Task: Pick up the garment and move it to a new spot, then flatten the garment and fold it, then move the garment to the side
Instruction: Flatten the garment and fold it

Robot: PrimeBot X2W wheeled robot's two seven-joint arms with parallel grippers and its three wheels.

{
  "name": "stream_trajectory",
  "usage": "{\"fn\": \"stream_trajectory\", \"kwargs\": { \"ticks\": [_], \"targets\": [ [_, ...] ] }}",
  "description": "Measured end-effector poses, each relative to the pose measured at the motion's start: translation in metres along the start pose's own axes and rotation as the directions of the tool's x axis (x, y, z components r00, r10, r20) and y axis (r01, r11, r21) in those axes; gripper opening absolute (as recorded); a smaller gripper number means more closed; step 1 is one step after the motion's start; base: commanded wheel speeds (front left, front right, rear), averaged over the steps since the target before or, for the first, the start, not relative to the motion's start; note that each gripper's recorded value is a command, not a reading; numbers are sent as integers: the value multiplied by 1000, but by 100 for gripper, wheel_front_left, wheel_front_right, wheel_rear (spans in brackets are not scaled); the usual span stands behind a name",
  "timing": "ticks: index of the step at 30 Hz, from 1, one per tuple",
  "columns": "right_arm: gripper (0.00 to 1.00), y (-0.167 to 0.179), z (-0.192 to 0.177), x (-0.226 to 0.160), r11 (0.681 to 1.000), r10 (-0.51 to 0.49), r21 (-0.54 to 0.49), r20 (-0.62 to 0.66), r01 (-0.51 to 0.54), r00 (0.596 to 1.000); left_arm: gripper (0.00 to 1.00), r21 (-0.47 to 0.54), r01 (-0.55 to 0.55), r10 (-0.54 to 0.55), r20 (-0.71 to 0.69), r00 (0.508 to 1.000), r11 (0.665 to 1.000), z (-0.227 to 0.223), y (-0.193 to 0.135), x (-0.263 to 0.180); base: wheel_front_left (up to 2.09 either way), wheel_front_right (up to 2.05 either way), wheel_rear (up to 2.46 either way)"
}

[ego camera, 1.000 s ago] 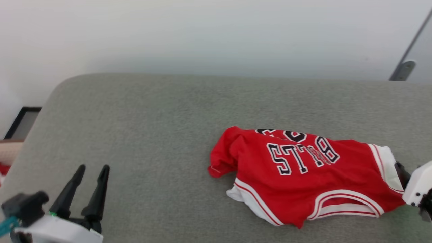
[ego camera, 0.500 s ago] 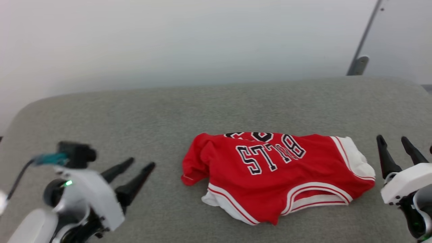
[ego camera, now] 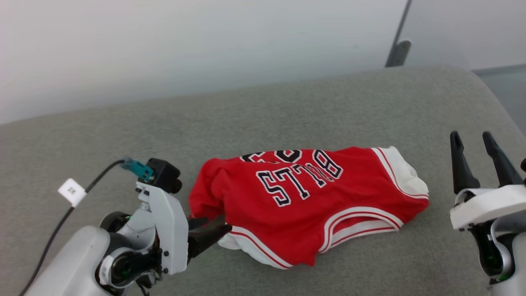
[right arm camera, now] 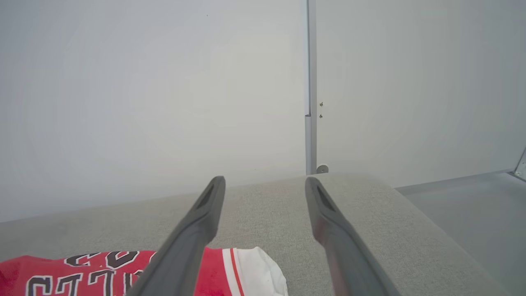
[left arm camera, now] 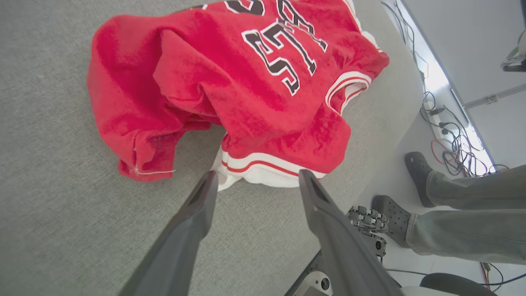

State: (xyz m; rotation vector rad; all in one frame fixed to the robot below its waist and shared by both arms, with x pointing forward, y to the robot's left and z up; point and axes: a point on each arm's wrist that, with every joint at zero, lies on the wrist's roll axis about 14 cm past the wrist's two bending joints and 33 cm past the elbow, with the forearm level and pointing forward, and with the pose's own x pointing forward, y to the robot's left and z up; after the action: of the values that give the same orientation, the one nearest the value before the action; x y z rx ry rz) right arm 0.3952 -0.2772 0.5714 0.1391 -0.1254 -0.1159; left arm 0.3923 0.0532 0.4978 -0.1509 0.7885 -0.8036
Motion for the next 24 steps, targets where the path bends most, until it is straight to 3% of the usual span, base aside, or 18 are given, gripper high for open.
{"fn": "stream_trajectory", "kwargs": {
  "ticks": [8,18,20,24],
  "targets": [
    [100,1,16,-1,999,-9,-29,116,12,993,100,13,17,-15,-142,990,1000,-22,8,34,0,0,0],
    [100,2,3,-4,999,-24,-30,119,28,993,100,15,23,-19,-237,971,1000,-48,23,67,0,0,0],
    [100,4,2,-4,999,-19,-33,120,24,993,0,6,15,-12,-260,966,1000,-56,28,71,0,0,0],
    [100,4,2,-3,999,-14,-44,127,20,992,0,-5,12,-13,-267,964,1000,-59,32,76,0,0,0]
  ]
}}
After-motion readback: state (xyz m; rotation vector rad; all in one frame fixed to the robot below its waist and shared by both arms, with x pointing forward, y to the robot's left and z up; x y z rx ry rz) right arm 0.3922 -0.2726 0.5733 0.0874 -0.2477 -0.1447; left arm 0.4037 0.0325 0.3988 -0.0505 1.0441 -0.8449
